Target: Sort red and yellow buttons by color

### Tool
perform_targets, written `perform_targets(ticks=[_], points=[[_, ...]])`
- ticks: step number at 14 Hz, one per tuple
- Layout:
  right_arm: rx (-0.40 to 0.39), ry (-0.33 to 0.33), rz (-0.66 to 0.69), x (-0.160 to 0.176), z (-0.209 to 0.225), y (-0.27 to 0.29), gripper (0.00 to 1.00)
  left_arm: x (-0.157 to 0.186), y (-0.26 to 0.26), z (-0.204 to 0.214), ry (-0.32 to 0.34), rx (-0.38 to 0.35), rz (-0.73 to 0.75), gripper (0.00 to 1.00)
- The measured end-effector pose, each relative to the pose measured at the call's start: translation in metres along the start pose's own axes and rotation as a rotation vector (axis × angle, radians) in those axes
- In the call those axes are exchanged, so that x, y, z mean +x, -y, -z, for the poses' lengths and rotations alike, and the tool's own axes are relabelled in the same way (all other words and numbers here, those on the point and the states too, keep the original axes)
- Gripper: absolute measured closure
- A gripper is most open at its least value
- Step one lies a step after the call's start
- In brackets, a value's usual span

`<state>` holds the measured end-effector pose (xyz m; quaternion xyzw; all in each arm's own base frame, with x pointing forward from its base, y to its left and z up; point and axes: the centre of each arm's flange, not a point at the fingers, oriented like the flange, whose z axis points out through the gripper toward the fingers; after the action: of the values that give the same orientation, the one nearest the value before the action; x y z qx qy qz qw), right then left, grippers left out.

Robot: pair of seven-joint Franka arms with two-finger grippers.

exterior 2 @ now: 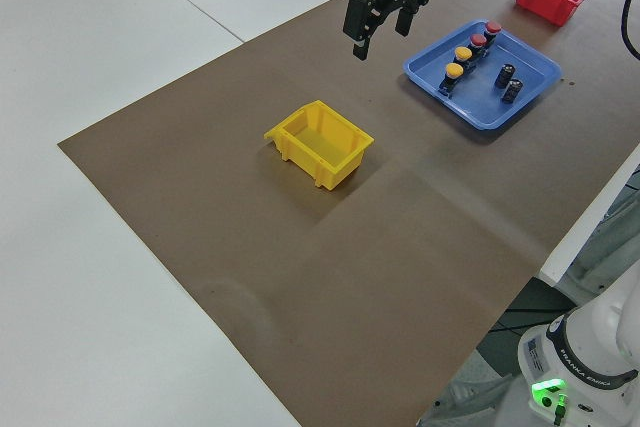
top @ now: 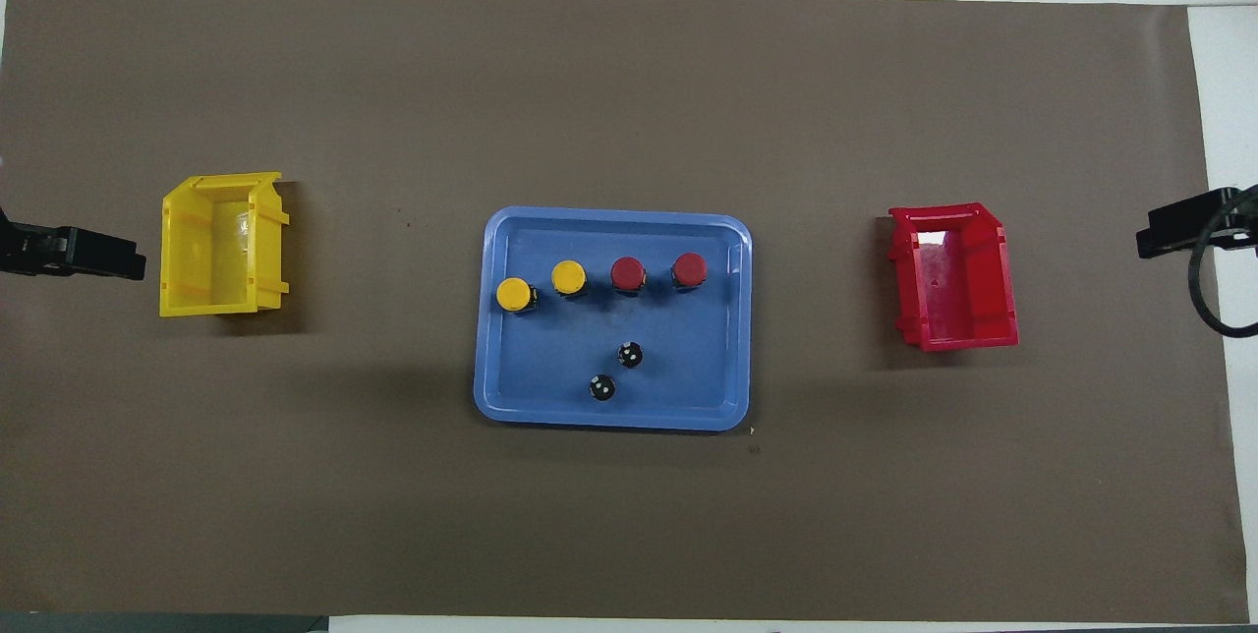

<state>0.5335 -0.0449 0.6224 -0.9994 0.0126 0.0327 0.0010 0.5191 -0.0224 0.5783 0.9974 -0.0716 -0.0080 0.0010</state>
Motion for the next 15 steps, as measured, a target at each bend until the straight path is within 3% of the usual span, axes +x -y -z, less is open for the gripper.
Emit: perform_targets(ticks=[8, 12, 15], points=[[0.0, 0.0, 0.0, 0.0, 0.0, 0.0, 0.0, -0.002, 0.015, 0.0, 0.0, -0.002, -0.063, 0.0], [0.0, -0.014, 0.012, 0.002, 0.001, 0.006, 0.0, -0.002, 0.015, 0.0, 0.0, -0.002, 0.014, 0.0], [-0.001, -0.064, 0.049, 0.011, 0.0, 0.069, 0.0, -0.002, 0.015, 0.0, -0.001, -0.002, 0.041, 0.0]])
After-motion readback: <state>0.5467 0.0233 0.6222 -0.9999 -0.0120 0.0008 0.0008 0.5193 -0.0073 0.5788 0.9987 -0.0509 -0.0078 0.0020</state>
